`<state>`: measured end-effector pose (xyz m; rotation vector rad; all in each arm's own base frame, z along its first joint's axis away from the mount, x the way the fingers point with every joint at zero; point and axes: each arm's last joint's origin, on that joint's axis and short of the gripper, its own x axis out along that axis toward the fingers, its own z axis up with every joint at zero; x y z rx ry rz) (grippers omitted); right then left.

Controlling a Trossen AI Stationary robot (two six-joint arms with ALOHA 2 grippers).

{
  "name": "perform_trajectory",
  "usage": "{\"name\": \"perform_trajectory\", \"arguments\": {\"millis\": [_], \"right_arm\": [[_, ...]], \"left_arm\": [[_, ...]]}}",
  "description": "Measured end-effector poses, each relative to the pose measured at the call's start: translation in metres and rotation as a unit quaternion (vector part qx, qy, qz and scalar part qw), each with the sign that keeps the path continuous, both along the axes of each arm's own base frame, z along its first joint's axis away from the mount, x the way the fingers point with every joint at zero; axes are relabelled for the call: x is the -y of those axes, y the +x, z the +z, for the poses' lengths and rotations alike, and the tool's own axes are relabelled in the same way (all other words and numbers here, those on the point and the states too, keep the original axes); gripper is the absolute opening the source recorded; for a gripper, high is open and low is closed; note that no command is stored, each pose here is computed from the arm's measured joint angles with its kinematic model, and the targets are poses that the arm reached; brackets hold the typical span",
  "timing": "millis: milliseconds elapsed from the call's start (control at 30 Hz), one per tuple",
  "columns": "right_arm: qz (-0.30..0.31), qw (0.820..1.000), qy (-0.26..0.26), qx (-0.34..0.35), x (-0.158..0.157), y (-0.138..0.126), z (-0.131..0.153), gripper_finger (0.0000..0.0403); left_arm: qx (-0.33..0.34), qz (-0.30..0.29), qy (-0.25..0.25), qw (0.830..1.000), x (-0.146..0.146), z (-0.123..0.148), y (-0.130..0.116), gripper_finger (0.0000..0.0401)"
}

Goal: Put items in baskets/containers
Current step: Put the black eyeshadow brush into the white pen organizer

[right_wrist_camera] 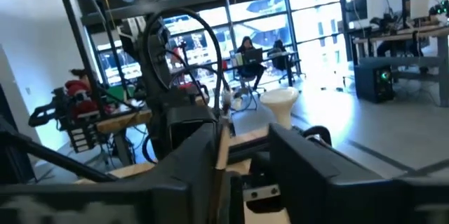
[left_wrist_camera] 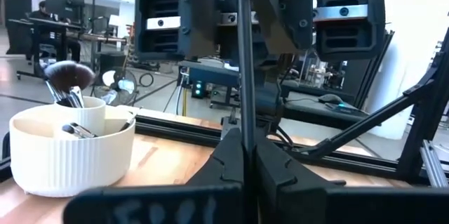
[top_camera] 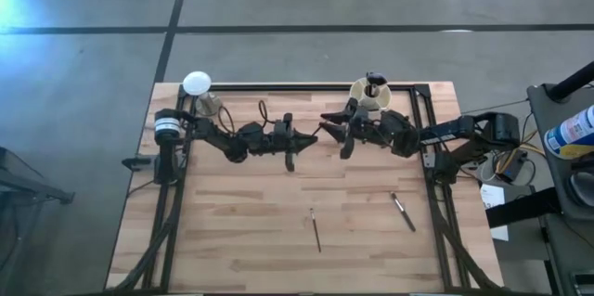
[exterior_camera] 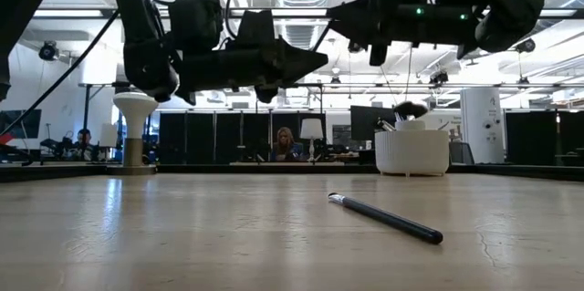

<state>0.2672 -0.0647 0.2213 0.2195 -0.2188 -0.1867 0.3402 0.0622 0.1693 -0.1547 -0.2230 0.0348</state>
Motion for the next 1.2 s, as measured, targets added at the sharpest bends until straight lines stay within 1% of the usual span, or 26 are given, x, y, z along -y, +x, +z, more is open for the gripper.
{"name": "perform_trajectory", "arguments": {"millis": [167, 200, 333, 433, 533, 633, 733, 833, 900, 1000, 1067, 1200], "right_arm": [[0.016, 1.0, -0.016, -0.001, -0.001, 0.0, 0.0, 0.0034], [0.017, 1.0, -0.017, -0.001, -0.001, 0.0, 0.0, 0.0022], [0.012, 1.0, -0.023, -0.009, 0.0, -0.001, 0.001, 0.0017], [0.0, 0.999, -0.032, -0.035, 0.004, -0.006, 0.003, 0.0016], [-0.02, 0.997, -0.037, -0.063, 0.009, -0.017, 0.011, 0.0016], [-0.051, 0.992, -0.043, -0.106, 0.011, -0.033, 0.02, 0.0015], [-0.117, 0.978, -0.058, -0.161, 0.014, -0.053, 0.03, 0.0015], [-0.184, 0.959, -0.066, -0.205, 0.013, -0.075, 0.042, 0.0014], [-0.218, 0.946, -0.067, -0.233, 0.014, -0.089, 0.045, 0.0014], [-0.253, 0.931, -0.059, -0.257, 0.02, -0.104, 0.045, 0.0014], [-0.266, 0.924, -0.052, -0.27, 0.023, -0.111, 0.044, 0.0014], [-0.289, 0.912, -0.041, -0.287, 0.033, -0.116, 0.035, 0.0014]], "left_arm": [[-0.002, 0.001, 0.0, 1.0, -0.001, 0.0, 0.0, 0.0005], [-0.003, 0.003, -0.001, 1.0, -0.001, 0.0, 0.0, 0.0005], [-0.013, 0.018, -0.026, 0.999, -0.003, 0.0, 0.002, 0.0015], [-0.042, 0.025, -0.041, 0.998, -0.007, -0.002, 0.001, 0.0037], [-0.059, 0.033, -0.055, 0.996, -0.012, -0.002, 0.0, 0.006], [-0.057, 0.038, -0.055, 0.996, -0.014, -0.001, -0.001, 0.0073], [-0.061, 0.023, -0.048, 0.997, -0.012, -0.002, -0.001, 0.0076], [-0.064, 0.011, -0.037, 0.997, -0.012, -0.002, -0.001, 0.0077], [-0.065, 0.011, -0.034, 0.997, -0.012, -0.002, -0.001, 0.0077], [-0.068, 0.011, -0.033, 0.997, -0.012, -0.003, -0.001, 0.0078], [-0.071, 0.011, -0.029, 0.997, -0.012, -0.004, -0.001, 0.0078], [-0.075, 0.012, -0.028, 0.997, -0.012, -0.004, -0.001, 0.0078]]}}
